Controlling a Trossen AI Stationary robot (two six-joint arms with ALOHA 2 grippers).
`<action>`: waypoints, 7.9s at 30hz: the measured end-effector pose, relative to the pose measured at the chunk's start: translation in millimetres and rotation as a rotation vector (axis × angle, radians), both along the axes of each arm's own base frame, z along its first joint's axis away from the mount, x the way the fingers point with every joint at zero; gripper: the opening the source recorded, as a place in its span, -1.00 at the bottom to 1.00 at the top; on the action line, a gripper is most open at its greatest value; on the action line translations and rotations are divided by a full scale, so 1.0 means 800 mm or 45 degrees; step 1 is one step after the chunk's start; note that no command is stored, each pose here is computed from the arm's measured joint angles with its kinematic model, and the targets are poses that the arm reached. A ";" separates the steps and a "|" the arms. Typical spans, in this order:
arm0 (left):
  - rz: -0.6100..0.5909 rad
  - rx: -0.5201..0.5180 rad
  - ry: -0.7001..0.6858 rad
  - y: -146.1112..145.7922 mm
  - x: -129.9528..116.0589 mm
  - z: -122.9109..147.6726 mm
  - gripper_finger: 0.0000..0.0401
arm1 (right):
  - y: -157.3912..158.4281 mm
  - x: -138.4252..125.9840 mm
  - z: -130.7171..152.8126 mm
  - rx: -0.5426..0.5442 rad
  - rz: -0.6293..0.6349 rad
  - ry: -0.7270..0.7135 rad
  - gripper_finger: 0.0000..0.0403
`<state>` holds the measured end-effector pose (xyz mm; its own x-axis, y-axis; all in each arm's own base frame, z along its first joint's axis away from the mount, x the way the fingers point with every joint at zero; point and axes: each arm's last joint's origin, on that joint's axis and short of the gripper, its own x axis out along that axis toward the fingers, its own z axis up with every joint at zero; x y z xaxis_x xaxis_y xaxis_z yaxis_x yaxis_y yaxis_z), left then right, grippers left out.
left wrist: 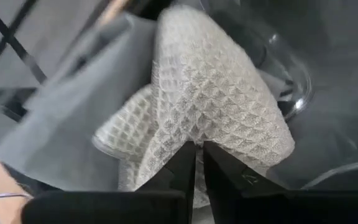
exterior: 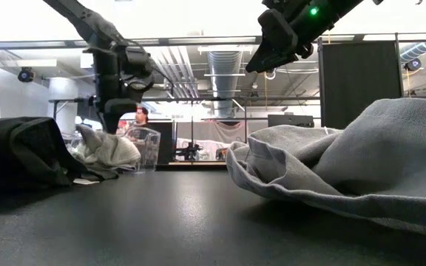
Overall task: Sort towels by color in basket
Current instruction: Put the light gray towel into the left transparent bin, then put the gray towel into the left transparent bin
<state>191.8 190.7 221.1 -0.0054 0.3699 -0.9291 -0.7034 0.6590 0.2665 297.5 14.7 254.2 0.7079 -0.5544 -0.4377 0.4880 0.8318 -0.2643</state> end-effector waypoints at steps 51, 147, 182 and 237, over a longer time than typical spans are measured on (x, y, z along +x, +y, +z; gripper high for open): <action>-0.203 0.229 -0.635 -0.247 0.010 0.019 -1.00 | 0.034 -0.007 -0.012 0.117 0.045 -0.051 -0.30; -0.462 0.526 -0.607 -0.388 0.024 0.052 -1.00 | 0.151 0.048 -0.085 0.488 0.723 0.565 0.41; -0.454 0.585 -0.636 -0.397 0.039 0.038 -1.00 | 0.144 0.060 -0.121 0.591 0.796 0.688 -0.93; -0.771 0.470 -1.393 -0.417 0.152 0.053 0.16 | 0.143 0.003 0.050 -0.234 0.217 -0.041 -0.96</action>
